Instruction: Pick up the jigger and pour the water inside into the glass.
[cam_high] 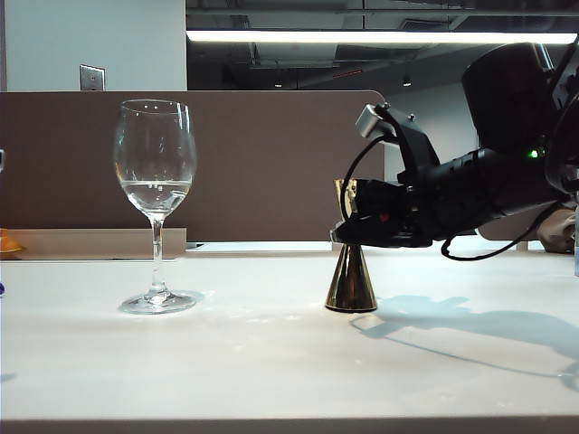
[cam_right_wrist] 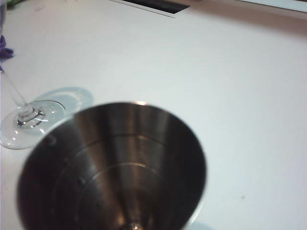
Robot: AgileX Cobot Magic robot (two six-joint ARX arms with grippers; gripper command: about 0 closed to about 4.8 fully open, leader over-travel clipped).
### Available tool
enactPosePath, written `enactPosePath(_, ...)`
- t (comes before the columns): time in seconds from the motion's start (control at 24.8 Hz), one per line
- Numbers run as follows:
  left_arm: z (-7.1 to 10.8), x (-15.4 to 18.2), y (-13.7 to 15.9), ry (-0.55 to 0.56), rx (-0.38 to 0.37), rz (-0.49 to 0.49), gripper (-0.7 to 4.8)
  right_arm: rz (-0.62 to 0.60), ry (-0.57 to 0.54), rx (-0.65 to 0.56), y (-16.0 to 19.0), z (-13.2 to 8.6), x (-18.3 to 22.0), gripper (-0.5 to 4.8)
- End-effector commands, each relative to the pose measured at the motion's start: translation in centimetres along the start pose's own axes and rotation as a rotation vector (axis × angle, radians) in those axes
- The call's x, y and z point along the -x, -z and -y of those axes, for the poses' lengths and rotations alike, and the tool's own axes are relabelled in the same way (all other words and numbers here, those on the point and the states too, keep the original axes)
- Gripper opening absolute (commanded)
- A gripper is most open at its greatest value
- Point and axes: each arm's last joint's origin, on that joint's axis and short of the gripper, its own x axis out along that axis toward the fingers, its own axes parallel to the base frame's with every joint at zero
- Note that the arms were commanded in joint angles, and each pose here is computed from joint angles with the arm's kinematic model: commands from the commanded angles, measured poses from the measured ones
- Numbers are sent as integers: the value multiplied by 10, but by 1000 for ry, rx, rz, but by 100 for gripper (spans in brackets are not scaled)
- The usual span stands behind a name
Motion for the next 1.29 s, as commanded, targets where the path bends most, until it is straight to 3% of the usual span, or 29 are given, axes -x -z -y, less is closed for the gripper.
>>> enactPosePath(0.04,0,0,0,3,-2,-2,-5,18,-4,3,-1,0,-2,5)
enactPosePath(0.16,0,0,0,3,-2,-2,-5,15,-5,2,0,0,-2,63)
enactPosePath(0.36,0,0,0,3,-2,-3,-5,12,-5,1,0,0,-2,73)
enactPosePath(0.48,0,0,0,3,-2,-2,-5,11,-5,1,0,0,-2,142)
enactPosePath(0.72,0,0,0,3,-2,-2,-5,1,-8,-2,1,-1,-2,159)
enactPosePath(0.97,0,0,0,3,-2,-2,-5,-28,7,-13,-2,-2,1,250)
enactPosePath(1.29,0,0,0,3,-2,-2,-5,-67,41,-23,-11,-8,23,258)
